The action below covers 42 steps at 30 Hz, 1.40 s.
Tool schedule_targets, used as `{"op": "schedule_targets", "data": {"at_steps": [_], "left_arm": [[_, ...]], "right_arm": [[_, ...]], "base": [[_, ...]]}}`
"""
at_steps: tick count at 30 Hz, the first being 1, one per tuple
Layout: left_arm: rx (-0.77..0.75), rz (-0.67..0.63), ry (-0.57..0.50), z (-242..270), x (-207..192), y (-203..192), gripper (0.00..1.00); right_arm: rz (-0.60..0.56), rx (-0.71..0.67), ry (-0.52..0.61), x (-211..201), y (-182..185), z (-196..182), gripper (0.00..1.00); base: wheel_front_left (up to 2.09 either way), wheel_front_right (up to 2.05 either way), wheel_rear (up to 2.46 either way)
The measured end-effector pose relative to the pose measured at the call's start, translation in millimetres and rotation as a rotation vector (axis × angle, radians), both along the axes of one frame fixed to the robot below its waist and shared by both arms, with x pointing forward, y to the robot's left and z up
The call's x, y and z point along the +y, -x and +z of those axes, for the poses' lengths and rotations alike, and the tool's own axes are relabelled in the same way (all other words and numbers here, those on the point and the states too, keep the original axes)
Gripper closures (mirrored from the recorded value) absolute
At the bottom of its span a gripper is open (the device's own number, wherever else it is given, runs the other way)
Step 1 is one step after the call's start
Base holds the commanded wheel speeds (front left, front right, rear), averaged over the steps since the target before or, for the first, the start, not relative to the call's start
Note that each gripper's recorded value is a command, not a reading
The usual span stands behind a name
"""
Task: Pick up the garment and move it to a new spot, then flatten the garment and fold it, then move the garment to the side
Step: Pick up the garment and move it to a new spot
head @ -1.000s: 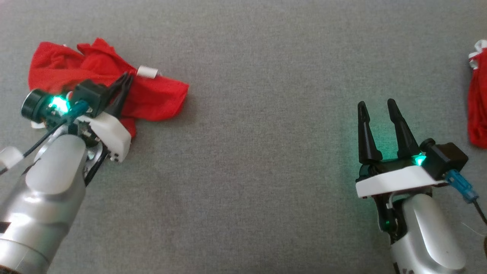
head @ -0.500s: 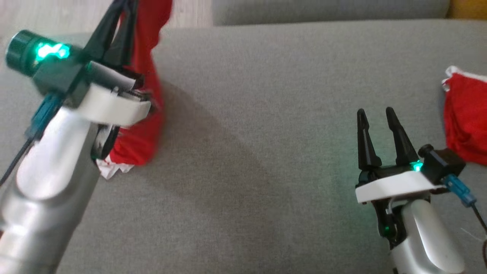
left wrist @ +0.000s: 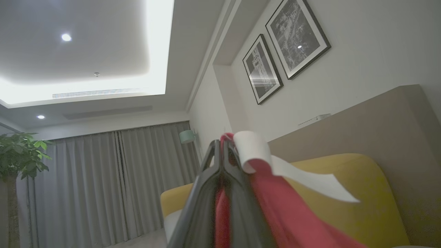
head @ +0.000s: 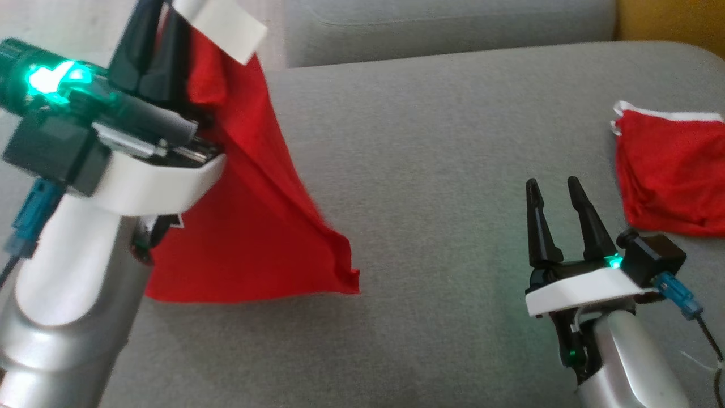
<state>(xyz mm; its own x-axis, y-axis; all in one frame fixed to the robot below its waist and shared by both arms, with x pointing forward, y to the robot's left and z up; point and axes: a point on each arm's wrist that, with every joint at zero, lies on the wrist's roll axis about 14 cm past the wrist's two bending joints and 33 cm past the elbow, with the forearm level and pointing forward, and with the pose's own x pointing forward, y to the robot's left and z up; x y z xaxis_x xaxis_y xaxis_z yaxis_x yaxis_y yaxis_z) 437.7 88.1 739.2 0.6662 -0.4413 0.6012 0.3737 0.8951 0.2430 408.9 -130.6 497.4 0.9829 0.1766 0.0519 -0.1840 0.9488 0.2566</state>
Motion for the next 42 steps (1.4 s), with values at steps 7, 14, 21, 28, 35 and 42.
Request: {"op": "schedule_targets", "data": {"at_steps": [7, 14, 21, 28, 35, 42], "left_arm": [[0.020, -0.128, -0.009, -8.5, -51.7, -20.7, 1.00], [0.116, -0.298, -0.036, -34.0, -128.2, -58.4, 1.00], [0.309, -0.347, -0.118, -112.0, -179.1, -105.7, 0.00], [0.356, -0.259, -0.079, -127.8, -149.7, -127.5, 0.00], [0.352, -0.144, -0.035, -124.9, -90.9, -112.4, 0.00], [0.440, 0.016, -0.007, -159.5, -23.2, -63.8, 0.00]], "right_arm": [[-0.065, 0.021, -0.018, -22.7, 3.8, -6.8, 0.00], [-0.148, -0.006, -0.042, -53.5, -4.0, 3.3, 0.00], [-0.224, 0.047, -0.031, -80.6, -2.4, -14.7, 0.00], [-0.227, 0.061, -0.015, -81.9, -9.0, -22.2, 0.00], [-0.161, 0.041, 0.007, -59.8, -21.1, -18.5, 0.00], [-0.091, 0.047, 0.019, -33.2, -16.2, -20.9, 0.00]], "base": [[0.00, 0.00, 0.00], [0.00, 0.00, 0.00], [0.00, 0.00, 0.00], [0.00, 0.00, 0.00], [0.00, 0.00, 0.00], [0.00, 0.00, 0.00]]}}
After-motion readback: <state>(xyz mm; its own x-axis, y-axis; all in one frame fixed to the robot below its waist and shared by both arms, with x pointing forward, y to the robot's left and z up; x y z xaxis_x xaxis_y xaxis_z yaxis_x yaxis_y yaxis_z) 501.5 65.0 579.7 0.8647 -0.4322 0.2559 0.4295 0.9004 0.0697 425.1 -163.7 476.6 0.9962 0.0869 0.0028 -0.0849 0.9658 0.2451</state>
